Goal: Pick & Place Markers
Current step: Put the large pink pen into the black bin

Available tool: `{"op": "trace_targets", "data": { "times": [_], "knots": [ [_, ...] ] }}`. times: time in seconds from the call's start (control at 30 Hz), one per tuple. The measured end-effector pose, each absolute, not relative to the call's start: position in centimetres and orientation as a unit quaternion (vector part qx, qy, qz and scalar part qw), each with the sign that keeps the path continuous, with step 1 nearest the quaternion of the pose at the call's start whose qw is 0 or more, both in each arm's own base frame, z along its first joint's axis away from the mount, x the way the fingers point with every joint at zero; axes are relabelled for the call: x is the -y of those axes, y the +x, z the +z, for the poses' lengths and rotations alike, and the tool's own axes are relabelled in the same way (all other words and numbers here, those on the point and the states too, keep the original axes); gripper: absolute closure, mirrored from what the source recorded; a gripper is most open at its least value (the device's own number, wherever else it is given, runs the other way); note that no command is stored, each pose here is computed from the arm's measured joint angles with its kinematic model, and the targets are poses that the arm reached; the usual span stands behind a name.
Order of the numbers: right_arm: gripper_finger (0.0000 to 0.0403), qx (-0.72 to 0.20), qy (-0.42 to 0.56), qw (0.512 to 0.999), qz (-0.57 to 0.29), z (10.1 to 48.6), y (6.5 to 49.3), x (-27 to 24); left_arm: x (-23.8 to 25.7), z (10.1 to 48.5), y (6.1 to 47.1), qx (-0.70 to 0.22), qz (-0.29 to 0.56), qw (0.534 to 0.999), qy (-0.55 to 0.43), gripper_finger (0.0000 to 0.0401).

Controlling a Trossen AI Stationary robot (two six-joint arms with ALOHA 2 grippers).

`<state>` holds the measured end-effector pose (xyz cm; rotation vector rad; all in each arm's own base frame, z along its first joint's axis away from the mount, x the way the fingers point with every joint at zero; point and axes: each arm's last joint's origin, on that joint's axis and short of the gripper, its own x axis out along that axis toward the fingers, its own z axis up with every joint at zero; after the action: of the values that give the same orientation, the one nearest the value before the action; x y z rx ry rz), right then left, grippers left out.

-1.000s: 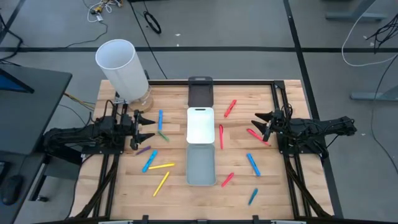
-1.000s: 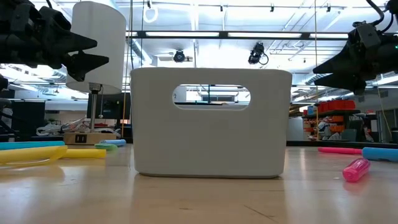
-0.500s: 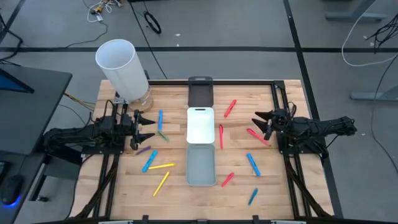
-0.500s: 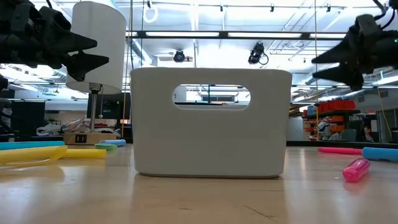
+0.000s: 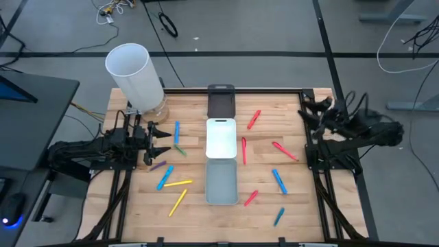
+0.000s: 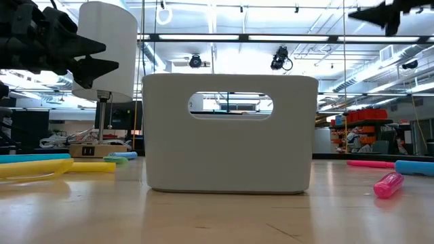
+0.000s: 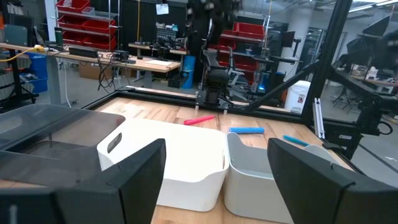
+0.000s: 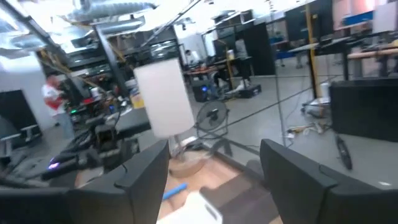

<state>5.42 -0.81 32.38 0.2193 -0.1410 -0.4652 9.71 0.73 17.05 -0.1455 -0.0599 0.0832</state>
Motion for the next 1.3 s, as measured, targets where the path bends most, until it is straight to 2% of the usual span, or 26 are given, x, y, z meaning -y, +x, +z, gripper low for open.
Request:
{"op": "trace_targets", "data": {
  "times": [0.23,0.67,0.97,1.3],
  "knots": [
    [0.0146,0.029,0.086,0.959,-0.269,37.9,6.8,0.7,-0.7,17.1,9.7,0.03,0.042,0.996,-0.072,0.0113],
    [0.0146,-0.08,0.038,0.941,-0.327,44.0,11.5,0.1,-0.7,17.1,9.7,0.03,0.042,0.996,-0.073,0.0113],
    [0.0146,-0.131,0.038,0.928,-0.347,45.9,13.5,0.1,-0.7,17.1,9.7,0.03,0.042,0.996,-0.073,0.0113],
    [0.0146,-0.228,0.082,0.87,-0.429,45.4,14.8,1.9,-0.7,17.0,9.7,0.03,0.042,0.996,-0.072,0.0113]
  ]
}}
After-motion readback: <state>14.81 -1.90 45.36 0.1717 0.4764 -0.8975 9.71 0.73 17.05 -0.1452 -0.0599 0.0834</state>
